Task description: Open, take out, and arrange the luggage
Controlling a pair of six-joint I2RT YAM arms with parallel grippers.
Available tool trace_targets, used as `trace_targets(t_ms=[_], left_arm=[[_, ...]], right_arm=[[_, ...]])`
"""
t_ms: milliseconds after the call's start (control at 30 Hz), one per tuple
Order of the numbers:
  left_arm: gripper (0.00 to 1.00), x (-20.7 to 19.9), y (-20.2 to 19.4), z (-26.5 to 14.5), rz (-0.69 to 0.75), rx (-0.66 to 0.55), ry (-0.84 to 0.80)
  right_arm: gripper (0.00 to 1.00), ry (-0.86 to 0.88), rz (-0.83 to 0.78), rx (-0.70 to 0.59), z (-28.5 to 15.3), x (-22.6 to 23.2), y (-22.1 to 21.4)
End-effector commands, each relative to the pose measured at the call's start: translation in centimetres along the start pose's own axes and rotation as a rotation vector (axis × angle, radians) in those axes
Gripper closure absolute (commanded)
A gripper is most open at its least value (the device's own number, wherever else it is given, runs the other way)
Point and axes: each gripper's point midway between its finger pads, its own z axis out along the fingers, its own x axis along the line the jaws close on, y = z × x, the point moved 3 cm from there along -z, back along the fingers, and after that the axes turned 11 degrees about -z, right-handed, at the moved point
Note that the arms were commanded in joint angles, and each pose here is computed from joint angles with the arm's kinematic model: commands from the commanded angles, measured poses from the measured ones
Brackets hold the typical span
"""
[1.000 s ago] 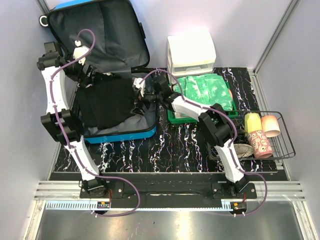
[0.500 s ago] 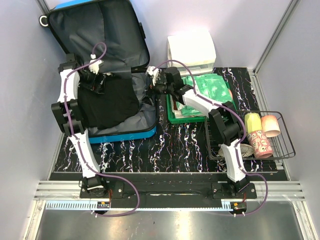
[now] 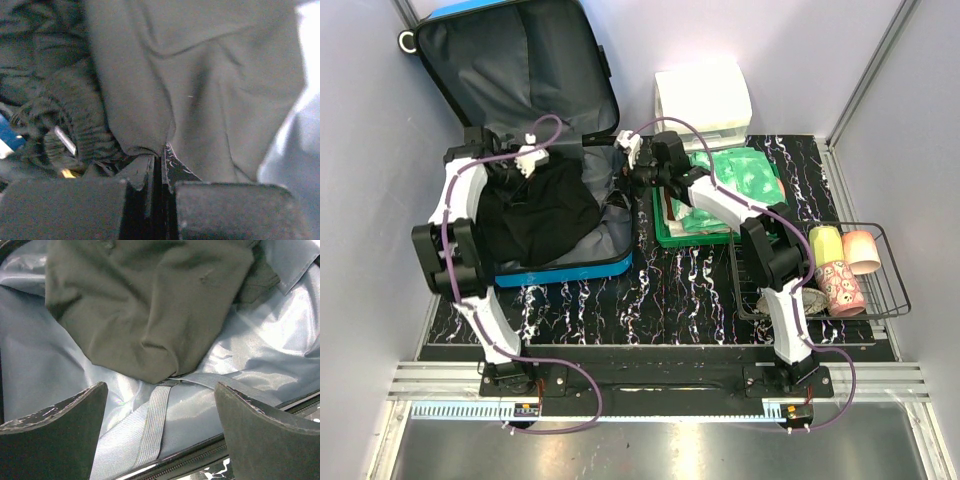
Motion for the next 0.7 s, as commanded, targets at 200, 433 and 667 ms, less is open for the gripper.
trace_targets(t_ms=[200,433,667], left_arm=[[1.00,-6.7,-0.8,-1.1,0.371,-0.008,-0.076],[1.00,-2.4,4.5,-0.4,0.462,-0.079,0.056],[1.00,-8.4,5.0,-0.9,0.479,-0.093,-0.138]], right_arm=[[0.04,0.029,0.003,-0.101,-0.5,-0.8,5.5],[0.04,0.021,0.010,-0.089,-0.7,-0.6,4.9],[0.00,-0.029,-0.010,-0.073,-1.9,-1.6,4.5]])
